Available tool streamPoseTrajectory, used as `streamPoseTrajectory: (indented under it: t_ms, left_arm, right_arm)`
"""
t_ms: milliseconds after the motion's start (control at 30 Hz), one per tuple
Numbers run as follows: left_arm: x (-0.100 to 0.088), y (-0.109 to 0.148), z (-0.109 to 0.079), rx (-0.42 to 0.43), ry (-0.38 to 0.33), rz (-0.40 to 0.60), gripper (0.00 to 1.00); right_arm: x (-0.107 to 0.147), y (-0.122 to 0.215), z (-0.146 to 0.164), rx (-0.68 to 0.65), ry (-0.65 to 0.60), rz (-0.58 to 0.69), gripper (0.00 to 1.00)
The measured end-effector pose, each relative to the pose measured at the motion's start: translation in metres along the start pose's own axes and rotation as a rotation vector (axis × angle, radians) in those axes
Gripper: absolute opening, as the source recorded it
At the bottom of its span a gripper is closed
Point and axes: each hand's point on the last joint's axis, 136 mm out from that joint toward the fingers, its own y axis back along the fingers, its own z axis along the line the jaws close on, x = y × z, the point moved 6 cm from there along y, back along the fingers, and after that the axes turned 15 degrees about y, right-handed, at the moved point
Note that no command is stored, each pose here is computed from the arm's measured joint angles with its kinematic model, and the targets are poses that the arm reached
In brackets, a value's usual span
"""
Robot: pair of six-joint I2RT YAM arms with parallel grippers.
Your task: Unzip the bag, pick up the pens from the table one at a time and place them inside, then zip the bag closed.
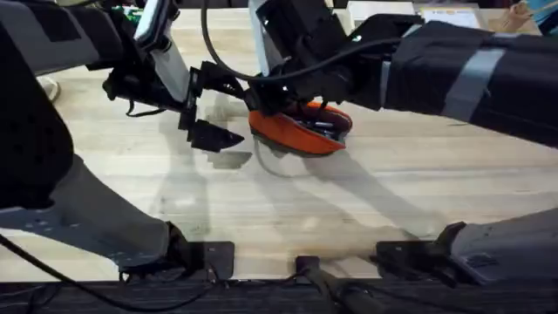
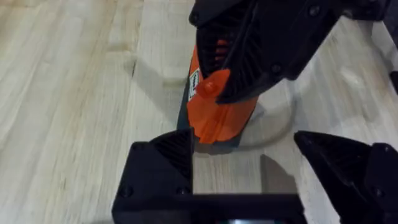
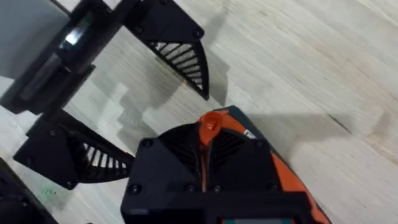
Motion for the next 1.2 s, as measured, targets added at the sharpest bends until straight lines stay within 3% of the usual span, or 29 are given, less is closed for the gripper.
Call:
streamPoseTrajectory:
  t_ms: [300, 567, 800, 867, 933, 1000, 1033, 1200]
  left_arm:
    - [-0.002, -0.007, 0.008, -0.019, 0.016, -0.008, 0.994]
    - [0.0, -0.027, 0.012, 0.031, 0.076, -0.023, 0.994]
    - [-0.002, -0.029, 0.011, 0.04, 0.105, -0.029, 0.861]
    - [-0.003, -0.029, 0.011, 0.042, 0.117, -0.035, 0.793]
    - [-0.004, -0.029, 0.011, 0.043, 0.123, -0.044, 0.634]
    - [-0.005, -0.029, 0.012, 0.041, 0.124, -0.053, 0.347]
    - [-0.005, -0.029, 0.012, 0.041, 0.123, -0.053, 0.058]
    - [-0.005, -0.029, 0.012, 0.042, 0.124, -0.055, 0.045]
  right_arm:
    - [0.0, 0.0, 0.0, 0.0, 0.0, 0.0, 0.031]
    - [0.0, 0.0, 0.0, 0.0, 0.0, 0.0, 0.031]
    - [0.0, 0.0, 0.0, 0.0, 0.0, 0.0, 0.031]
    - [0.0, 0.0, 0.0, 0.0, 0.0, 0.0, 0.031]
    - [0.0, 0.0, 0.0, 0.0, 0.0, 0.001, 0.031]
    - [0.001, 0.0, 0.0, -0.002, 0.0, 0.005, 0.031]
    - [0.002, 0.0, 0.001, -0.003, 0.0, 0.012, 0.031]
    - [0.007, 0.002, -0.003, -0.006, -0.011, 0.036, 0.031]
